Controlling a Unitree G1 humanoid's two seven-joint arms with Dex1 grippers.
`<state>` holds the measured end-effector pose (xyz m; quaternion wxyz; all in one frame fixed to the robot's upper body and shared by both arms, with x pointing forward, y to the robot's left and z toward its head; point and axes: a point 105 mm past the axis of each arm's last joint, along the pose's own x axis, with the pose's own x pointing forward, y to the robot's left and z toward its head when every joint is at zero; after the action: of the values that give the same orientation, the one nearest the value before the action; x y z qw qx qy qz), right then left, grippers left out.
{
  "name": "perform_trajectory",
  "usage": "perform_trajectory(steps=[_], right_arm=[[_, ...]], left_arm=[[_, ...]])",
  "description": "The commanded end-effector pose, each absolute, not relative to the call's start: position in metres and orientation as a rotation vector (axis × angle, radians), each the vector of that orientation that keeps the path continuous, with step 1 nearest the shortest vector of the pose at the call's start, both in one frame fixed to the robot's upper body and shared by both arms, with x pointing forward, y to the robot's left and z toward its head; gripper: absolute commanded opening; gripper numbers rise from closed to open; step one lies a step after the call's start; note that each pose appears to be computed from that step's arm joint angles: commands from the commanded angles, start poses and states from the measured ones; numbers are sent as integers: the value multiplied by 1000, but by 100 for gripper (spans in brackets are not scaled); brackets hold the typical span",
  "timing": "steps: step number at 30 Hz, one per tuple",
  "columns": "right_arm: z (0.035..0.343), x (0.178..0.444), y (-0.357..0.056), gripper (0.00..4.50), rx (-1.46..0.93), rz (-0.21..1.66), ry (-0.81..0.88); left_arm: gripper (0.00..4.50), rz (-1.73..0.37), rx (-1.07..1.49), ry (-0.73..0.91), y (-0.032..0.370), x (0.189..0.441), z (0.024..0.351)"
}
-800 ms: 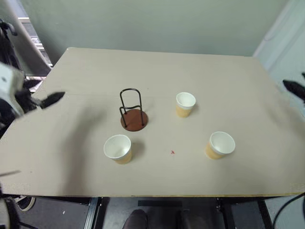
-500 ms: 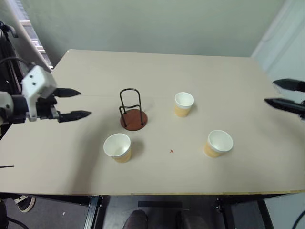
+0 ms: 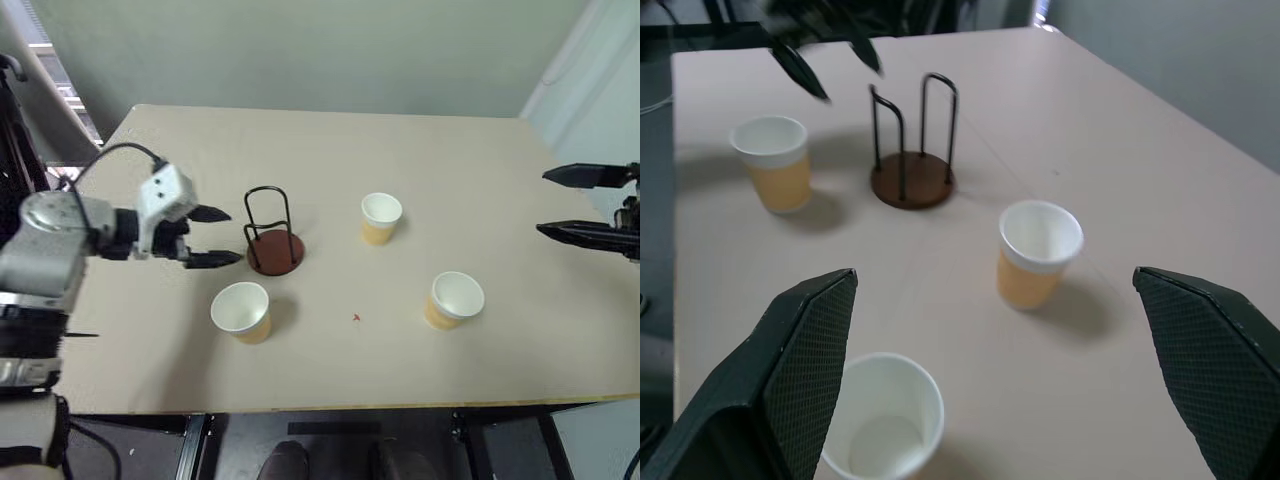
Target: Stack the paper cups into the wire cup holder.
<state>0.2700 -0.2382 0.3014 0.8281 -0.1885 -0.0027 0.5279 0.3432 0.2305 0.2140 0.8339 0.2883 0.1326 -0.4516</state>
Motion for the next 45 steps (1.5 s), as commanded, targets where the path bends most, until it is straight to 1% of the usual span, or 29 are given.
perform_trajectory(steps=[1,5,9,14,17,20,22,23,26,27,28,32,37,41,45], right_arm=[[324,258,-234,450,-448,1107,-85],[325,255,-235,450,-448,1082,-87],[325,254,-238,450,-446,1043,-90],[323,253,-239,450,-448,1026,-82],[322,252,-240,450,-448,1019,-78],[321,252,-239,450,-448,1018,-78],[320,253,-240,450,-449,1014,-76],[320,253,-240,450,-449,1013,-76],[320,254,-240,450,-451,1012,-77],[320,254,-240,450,-451,1012,-77],[320,255,-240,450,-452,1012,-76],[320,256,-240,450,-456,1012,-77],[319,258,-240,450,-456,1014,-77],[318,261,-238,450,-455,1020,-79],[317,262,-236,450,-456,1027,-82]], left_arm=[[425,-877,681,230,233,360,225],[425,-859,661,211,223,376,220],[425,-921,608,210,208,377,215],[425,-926,606,213,203,381,213],[364,-934,596,209,201,381,214],[258,-929,596,205,202,382,215],[178,-928,594,200,202,381,217],[146,-929,593,197,202,381,218],[27,-937,581,166,200,381,226],[1,-961,562,142,195,379,231],[1,-991,543,121,190,376,236],[1,-1197,483,43,164,348,257],[1,-1412,499,-2,140,320,273],[1,-1599,588,31,118,305,269],[1,-1744,779,57,91,295,251]])
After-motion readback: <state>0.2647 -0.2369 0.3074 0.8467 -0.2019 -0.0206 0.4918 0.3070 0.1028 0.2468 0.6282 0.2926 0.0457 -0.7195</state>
